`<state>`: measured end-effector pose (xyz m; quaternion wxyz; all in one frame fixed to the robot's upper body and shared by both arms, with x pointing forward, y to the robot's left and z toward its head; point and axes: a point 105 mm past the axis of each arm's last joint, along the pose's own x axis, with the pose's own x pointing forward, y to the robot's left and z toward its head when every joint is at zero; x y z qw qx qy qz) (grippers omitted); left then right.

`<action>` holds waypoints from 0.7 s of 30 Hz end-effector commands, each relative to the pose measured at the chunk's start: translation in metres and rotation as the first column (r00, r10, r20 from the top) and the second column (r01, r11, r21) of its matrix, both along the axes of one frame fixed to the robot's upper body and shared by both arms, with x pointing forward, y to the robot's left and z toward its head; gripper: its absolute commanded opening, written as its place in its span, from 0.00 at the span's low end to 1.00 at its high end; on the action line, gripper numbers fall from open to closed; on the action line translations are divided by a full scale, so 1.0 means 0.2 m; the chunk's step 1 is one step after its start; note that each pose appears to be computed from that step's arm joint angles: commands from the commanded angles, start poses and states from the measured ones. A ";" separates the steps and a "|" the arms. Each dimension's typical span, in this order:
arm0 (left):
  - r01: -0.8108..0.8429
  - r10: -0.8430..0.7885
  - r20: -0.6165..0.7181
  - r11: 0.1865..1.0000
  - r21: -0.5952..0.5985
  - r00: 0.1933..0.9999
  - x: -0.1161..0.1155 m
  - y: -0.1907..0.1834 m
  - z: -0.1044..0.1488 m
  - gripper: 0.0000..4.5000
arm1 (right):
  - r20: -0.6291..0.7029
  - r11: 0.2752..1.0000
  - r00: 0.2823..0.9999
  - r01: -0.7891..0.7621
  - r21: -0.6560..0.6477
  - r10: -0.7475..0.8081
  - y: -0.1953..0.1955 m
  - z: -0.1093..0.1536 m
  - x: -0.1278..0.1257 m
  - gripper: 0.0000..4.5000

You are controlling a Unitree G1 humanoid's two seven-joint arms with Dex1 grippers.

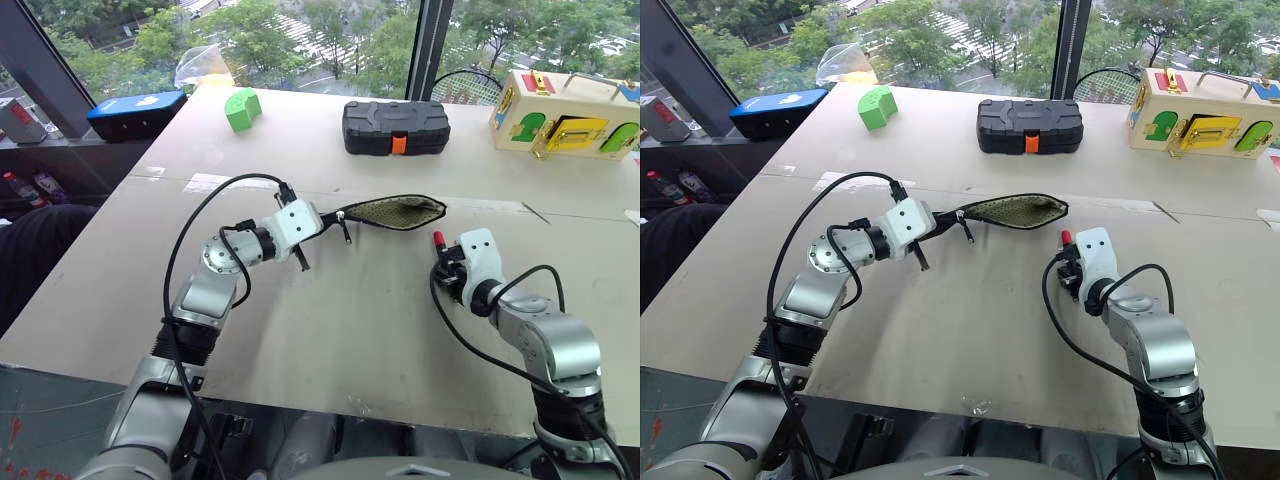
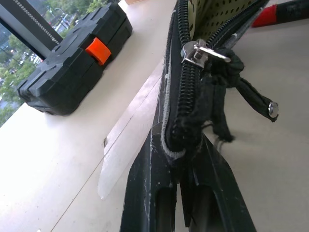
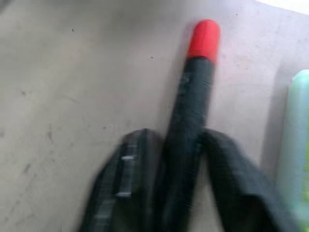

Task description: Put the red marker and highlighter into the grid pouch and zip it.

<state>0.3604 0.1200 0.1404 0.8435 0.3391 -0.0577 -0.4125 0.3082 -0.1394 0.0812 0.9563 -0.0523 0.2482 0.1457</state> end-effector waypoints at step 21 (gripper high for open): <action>0.205 -0.211 0.127 0.977 0.061 0.969 -0.14 -0.18 0.04 0.00 | -0.044 0.759 0.825 -0.538 -0.367 0.564 0.04 0.45 -0.10 0.06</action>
